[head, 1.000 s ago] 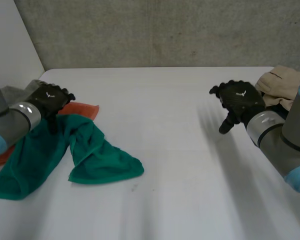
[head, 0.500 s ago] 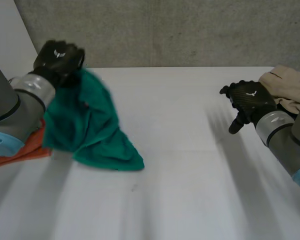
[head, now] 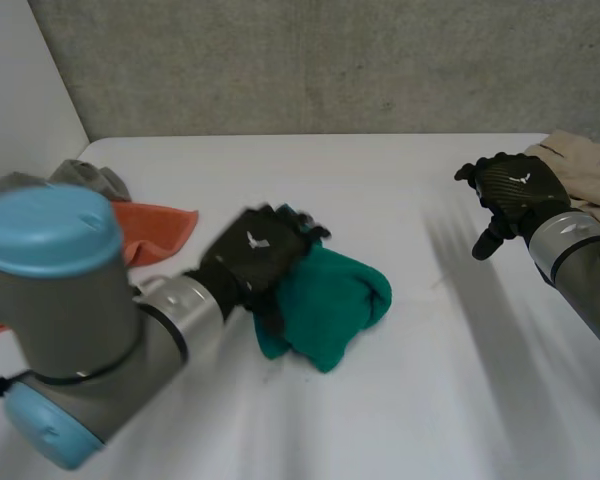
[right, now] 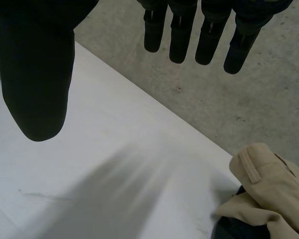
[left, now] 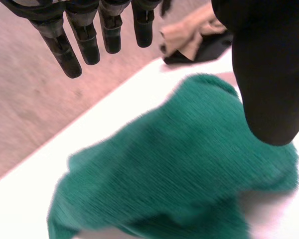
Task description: Fold the laundry.
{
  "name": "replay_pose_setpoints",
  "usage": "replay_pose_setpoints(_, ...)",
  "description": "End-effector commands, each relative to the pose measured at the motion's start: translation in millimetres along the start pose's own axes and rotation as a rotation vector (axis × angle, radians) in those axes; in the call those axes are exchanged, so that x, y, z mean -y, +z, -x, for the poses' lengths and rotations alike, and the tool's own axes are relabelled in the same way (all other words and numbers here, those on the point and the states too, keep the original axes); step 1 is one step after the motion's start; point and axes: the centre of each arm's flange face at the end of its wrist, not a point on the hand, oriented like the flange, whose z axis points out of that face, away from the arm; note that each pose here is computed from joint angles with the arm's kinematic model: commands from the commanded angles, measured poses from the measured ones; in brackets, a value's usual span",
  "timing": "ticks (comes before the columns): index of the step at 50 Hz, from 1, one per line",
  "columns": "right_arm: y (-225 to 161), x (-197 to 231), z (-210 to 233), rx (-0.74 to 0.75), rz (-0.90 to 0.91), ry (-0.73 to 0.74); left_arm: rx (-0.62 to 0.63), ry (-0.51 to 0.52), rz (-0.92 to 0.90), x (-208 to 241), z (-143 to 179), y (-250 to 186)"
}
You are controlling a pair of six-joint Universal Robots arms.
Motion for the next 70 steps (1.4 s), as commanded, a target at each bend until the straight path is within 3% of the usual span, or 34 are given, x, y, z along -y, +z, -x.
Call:
replay_pose_setpoints(1,-10.1,6.8,16.3,0.055,0.043,0.007,0.143,-0.044,-0.093,26.4,56.5,-7.3)
replay_pose_setpoints(7,-17.9,-4.1,42.4,0.162,0.202,0.125,0.15,-0.114,-0.03,1.6,89.5,21.0)
replay_pose_setpoints(19,-0.5,-28.1,96.2,0.286,0.242,0.249,-0.028,-0.223,0.211,-68.8,93.8,78.5)
replay_pose_setpoints(25,13.5,-36.0,111.5,0.304,0.215,0.284,-0.082,-0.203,0.18,-74.4,86.9,97.9)
replay_pose_setpoints(30,35.5,-25.8,113.9,0.305,0.133,0.29,0.054,-0.101,0.037,-43.7,105.8,117.5)
replay_pose_setpoints(34,52.3,18.4,93.9,0.24,-0.039,0.281,0.258,-0.02,-0.131,5.1,134.1,118.3)
replay_pose_setpoints(37,53.3,76.7,66.8,0.134,-0.278,0.264,0.396,0.028,-0.331,56.1,155.1,107.5)
replay_pose_setpoints(42,21.6,162.4,37.9,0.015,-0.707,0.199,0.449,0.094,-0.66,128.5,163.2,76.6)
replay_pose_setpoints(46,2.3,182.1,33.8,-0.012,-0.853,0.091,0.438,0.111,-0.714,141.7,154.4,58.1)
replay_pose_setpoints(53,2.3,138.7,53.6,0.073,-0.681,-0.045,0.349,0.078,-0.538,96.1,129.9,54.4)
replay_pose_setpoints(59,8.7,48.8,81.4,0.19,-0.335,-0.087,0.242,0.038,-0.247,4.7,90.7,59.6)
replay_pose_setpoints(66,1.1,-33.4,110.1,0.289,-0.029,-0.142,0.154,0.108,0.0,-71.5,51.7,53.1)
replay_pose_setpoints(70,-1.2,-45.3,112.5,0.287,0.019,-0.162,0.155,0.136,0.047,-73.7,47.7,42.9)
